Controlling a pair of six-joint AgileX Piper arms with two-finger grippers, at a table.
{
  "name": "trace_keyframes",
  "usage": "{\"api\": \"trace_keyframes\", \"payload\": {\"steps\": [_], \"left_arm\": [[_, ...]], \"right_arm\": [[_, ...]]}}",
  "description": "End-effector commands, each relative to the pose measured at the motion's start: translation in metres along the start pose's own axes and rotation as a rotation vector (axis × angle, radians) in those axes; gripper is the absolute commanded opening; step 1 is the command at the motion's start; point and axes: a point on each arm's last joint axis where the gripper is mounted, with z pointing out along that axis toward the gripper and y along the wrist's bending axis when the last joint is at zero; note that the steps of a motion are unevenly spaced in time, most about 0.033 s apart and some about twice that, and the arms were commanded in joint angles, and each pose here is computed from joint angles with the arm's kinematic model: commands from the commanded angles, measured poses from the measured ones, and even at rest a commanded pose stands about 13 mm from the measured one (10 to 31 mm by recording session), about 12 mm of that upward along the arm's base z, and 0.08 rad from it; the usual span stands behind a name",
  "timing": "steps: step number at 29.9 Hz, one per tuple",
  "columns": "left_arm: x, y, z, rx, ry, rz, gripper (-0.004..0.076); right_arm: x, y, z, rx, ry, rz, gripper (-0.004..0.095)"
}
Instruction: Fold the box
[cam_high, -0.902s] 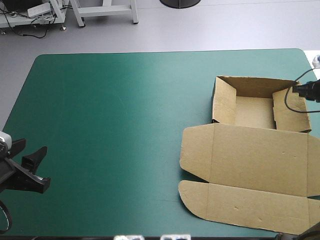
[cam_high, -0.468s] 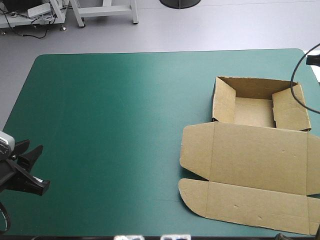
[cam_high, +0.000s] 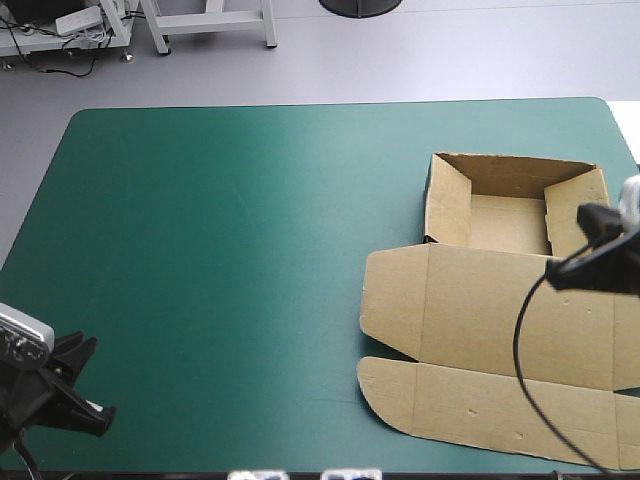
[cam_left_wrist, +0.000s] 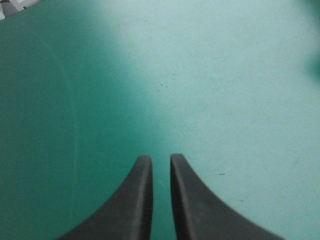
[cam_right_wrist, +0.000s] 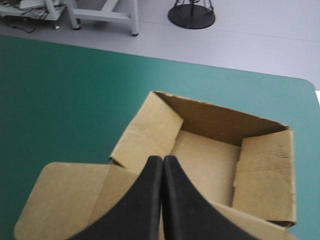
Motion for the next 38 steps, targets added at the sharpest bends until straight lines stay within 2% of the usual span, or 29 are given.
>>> {"api": "trace_keyframes", "payload": {"steps": [1, 5, 10, 19, 26, 38], "left_arm": [[0.012, -0.004, 0.005, 0.002, -0.111, -0.061, 0.0046], [0.035, -0.01, 0.018, 0.025, -0.105, -0.118, -0.0006], [0.061, -0.024, 0.043, 0.126, -0.049, -0.133, -0.0006], [0.077, -0.033, 0.063, 0.176, -0.044, -0.061, -0.0006], [0.074, -0.034, 0.064, 0.193, -0.085, -0.02, -0.0006], [0.076, -0.036, 0.067, 0.202, -0.082, -0.026, -0.0006]], "right_arm": [[0.026, 0.017, -0.008, -0.055, -0.073, -0.024, -0.002], [0.062, 0.026, -0.012, -0.073, -0.055, -0.019, -0.002], [0.104, 0.036, -0.02, -0.059, -0.072, -0.018, -0.002], [0.164, 0.04, -0.027, 0.061, -0.091, -0.054, -0.002], [0.195, 0.028, -0.018, 0.199, -0.085, 0.002, -0.002], [0.204, 0.023, -0.008, 0.223, -0.083, 0.016, -0.002]]}}
